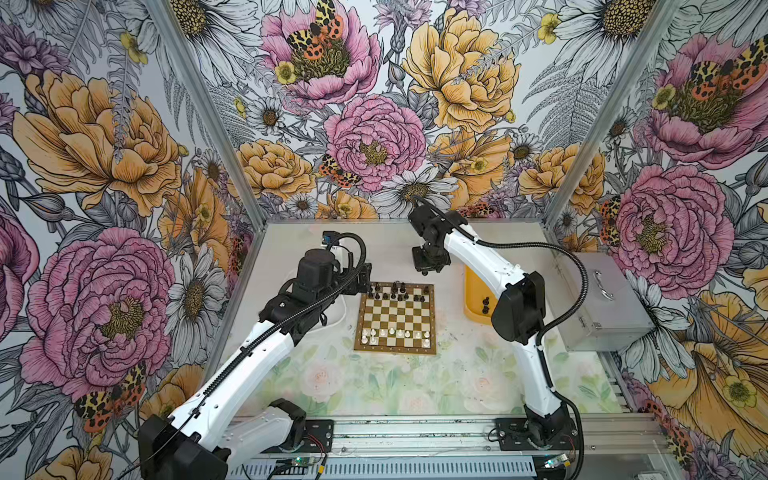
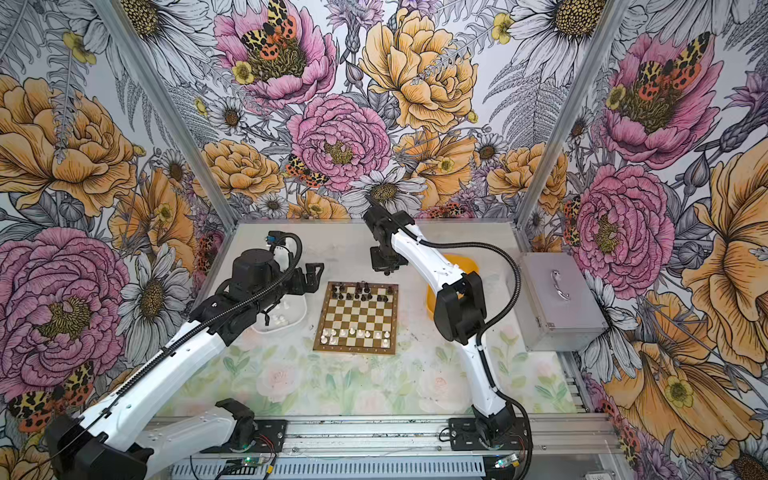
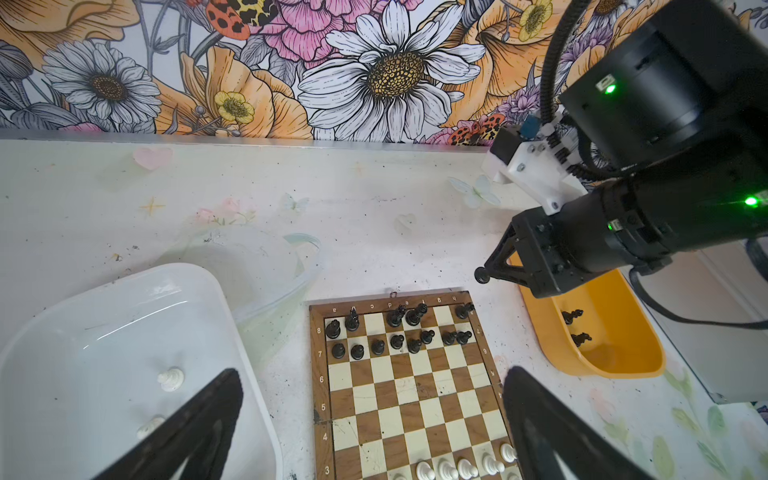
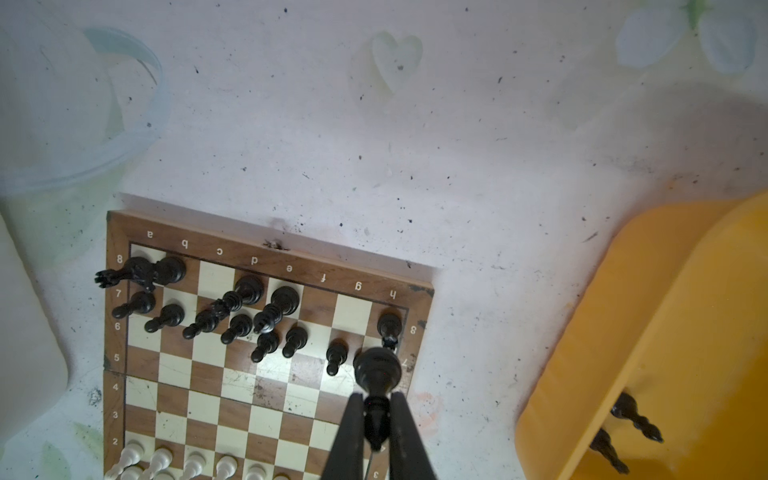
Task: Set up the chess pieces on the board
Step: 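Lower the black pawn onto its square in the black pawn row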
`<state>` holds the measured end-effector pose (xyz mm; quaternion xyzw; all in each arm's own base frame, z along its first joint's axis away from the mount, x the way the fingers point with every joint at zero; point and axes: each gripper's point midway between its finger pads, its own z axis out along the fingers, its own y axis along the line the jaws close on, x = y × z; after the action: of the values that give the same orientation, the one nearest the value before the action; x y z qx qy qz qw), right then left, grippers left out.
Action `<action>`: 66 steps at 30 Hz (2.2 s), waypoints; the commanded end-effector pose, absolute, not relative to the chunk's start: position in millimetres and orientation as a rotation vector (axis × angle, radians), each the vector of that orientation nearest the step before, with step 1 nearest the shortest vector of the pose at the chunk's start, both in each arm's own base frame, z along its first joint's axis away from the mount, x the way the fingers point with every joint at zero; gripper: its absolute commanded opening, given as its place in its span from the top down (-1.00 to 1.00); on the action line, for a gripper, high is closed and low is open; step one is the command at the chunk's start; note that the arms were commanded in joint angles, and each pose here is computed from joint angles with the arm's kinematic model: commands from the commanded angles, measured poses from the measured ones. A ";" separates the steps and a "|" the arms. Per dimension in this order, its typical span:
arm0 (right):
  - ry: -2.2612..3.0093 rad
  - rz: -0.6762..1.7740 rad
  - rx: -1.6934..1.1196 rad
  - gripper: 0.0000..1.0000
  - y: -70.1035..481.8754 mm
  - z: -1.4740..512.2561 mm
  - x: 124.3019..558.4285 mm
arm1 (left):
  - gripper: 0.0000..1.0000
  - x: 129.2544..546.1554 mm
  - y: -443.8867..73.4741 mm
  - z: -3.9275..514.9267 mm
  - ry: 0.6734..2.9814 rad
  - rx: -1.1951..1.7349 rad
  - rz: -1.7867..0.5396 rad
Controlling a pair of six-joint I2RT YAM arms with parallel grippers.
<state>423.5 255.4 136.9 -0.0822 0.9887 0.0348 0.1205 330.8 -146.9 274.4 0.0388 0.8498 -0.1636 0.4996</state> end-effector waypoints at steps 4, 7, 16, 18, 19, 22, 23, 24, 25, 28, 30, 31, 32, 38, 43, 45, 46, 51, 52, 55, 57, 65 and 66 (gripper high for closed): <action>2.915 0.122 -0.243 0.87 271.6 120.7 422.6 | -0.98 331.4 -145.3 270.1 2.062 0.109 -0.404; 2.929 0.121 -0.252 0.87 274.5 113.6 421.1 | -0.98 333.0 -144.6 270.2 2.061 0.106 -0.404; 2.955 0.134 -0.268 0.87 279.9 96.8 422.5 | -0.98 335.7 -144.3 270.7 2.062 0.104 -0.399; 2.961 0.138 -0.267 0.87 281.0 93.6 422.4 | -0.98 336.2 -144.0 270.3 2.064 0.100 -0.401; 2.963 0.137 -0.269 0.87 281.1 92.1 422.5 | -0.98 336.5 -143.9 270.4 2.064 0.099 -0.400; 2.966 0.144 -0.275 0.87 282.5 89.3 422.8 | -0.98 337.7 -143.1 269.4 2.068 0.092 -0.397; 2.966 0.144 -0.275 0.87 282.7 88.5 423.1 | -0.98 337.6 -144.2 269.7 2.067 0.095 -0.399; 2.969 0.148 -0.276 0.87 283.6 87.3 422.8 | -0.98 338.2 -143.9 269.0 2.070 0.092 -0.398; 2.970 0.150 -0.276 0.87 283.8 86.5 423.1 | -0.98 338.2 -144.6 269.6 2.068 0.093 -0.400; 2.974 0.153 -0.279 0.87 284.6 84.3 422.9 | -0.98 338.7 -144.7 270.3 2.067 0.091 -0.401; 2.975 0.152 -0.279 0.87 284.6 83.2 422.9 | -0.98 339.6 -144.8 270.3 2.068 0.091 -0.399; 2.975 0.152 -0.281 0.87 284.7 82.8 423.1 | -0.98 340.1 -145.1 270.3 2.069 0.091 -0.399; 2.975 0.153 -0.279 0.87 284.4 82.5 423.8 | -0.98 340.6 -145.1 270.2 2.070 0.091 -0.398; 2.984 0.166 -0.284 0.87 286.6 77.5 423.5 | -0.98 343.2 -146.1 270.8 2.071 0.092 -0.395; 2.992 0.169 -0.285 0.87 287.7 72.5 423.4 | -0.98 343.3 -146.2 270.1 2.073 0.091 -0.396; 2.994 0.170 -0.286 0.86 288.2 71.1 423.6 | -0.98 343.7 -145.7 270.1 2.073 0.088 -0.393; 2.993 0.172 -0.286 0.86 288.5 70.4 423.9 | -0.98 343.3 -146.3 269.5 2.074 0.090 -0.393; 3.001 0.189 -0.285 0.86 292.1 65.5 425.0 | -0.98 343.5 -145.7 269.1 2.075 0.088 -0.392; 3.000 0.191 -0.281 0.86 292.4 65.9 425.4 | -0.98 343.4 -146.0 269.8 2.074 0.090 -0.394; 2.999 0.194 -0.283 0.86 293.4 65.5 426.2 | -0.98 344.3 -145.8 270.5 2.072 0.089 -0.390; 2.998 0.200 -0.284 0.85 294.3 65.6 426.8 | -0.98 345.0 -146.3 270.8 2.072 0.090 -0.391; 3.003 0.209 -0.284 0.85 295.5 63.3 427.2 | -0.98 346.1 -146.6 271.2 2.072 0.097 -0.387; 3.004 0.210 -0.286 0.85 296.2 62.9 426.8 | -0.98 346.2 -146.6 270.9 2.073 0.098 -0.387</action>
<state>419.8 288.4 64.0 -0.0935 0.9927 0.0591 0.0490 340.6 -146.9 257.3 0.0365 0.8630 -0.1570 0.4788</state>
